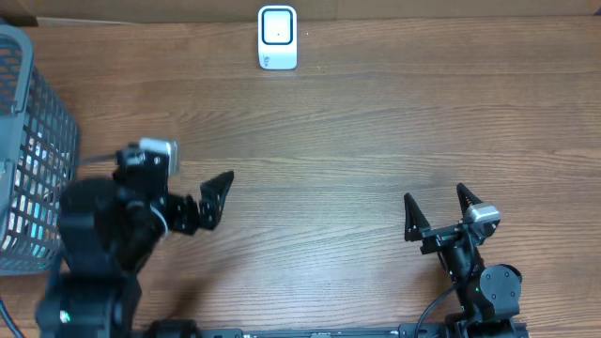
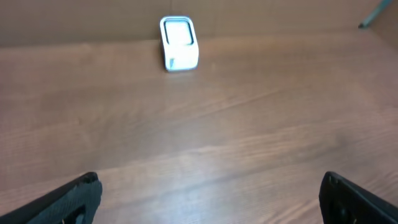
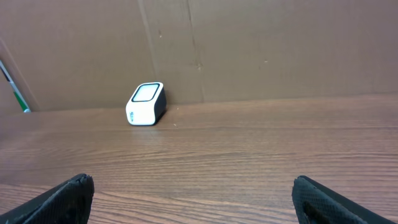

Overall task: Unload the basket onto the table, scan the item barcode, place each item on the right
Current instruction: 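Move the left gripper left over the grey basket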

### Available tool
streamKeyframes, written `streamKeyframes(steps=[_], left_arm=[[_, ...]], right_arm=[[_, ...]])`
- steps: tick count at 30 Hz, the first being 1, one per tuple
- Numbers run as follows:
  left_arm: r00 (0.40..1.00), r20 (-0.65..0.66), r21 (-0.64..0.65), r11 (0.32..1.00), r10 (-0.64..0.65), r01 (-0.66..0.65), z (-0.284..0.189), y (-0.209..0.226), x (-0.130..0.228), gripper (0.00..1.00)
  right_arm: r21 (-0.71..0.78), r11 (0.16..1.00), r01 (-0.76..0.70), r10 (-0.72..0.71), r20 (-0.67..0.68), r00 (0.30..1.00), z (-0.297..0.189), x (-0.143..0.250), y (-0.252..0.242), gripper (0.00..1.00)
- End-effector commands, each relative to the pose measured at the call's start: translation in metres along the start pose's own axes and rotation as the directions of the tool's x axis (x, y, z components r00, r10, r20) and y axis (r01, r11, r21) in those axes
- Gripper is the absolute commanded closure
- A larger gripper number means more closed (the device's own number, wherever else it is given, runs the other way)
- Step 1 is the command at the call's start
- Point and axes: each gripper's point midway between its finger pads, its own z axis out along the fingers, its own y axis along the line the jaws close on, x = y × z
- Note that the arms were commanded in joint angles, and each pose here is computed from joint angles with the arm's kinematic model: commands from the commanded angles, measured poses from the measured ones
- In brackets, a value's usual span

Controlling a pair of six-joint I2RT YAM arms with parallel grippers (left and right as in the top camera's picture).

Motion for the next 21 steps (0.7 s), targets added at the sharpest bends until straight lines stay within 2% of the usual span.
streamKeyframes(steps=[1,7,14,18,21], left_arm=[[0.994,-0.106,0.029,1.0,-0.005,0.008,-0.003,-0.007,-0.023,0.0],[0.968,-0.245,0.074,0.995,-0.051,0.071,0.001,-0.015,-0.033,0.01],[0.949,-0.301,0.072,0.991,-0.089,0.116,0.024,-0.01,-0.03,0.01],[0.96,-0.264,0.098,0.988,-0.09,0.12,0.03,-0.012,-0.044,0.0],[0.945,-0.182,-0.14,0.958,-0.273,0.25,0.022,0.023,-0.062,0.0]], right_arm=[[-0.006,1.0,0.005,-0.005,0.002,1.0,0.0,0.002,0.001,0.0],[-0.006,1.0,0.005,-0.005,0.002,1.0,0.0,0.002,0.001,0.0],[-0.006,1.0,0.005,-0.005,0.002,1.0,0.0,0.002,0.001,0.0],[-0.006,1.0,0.005,-0.005,0.002,1.0,0.0,0.002,0.001,0.0],[-0.006,1.0,0.005,-0.005,0.002,1.0,0.0,0.002,0.001,0.0]])
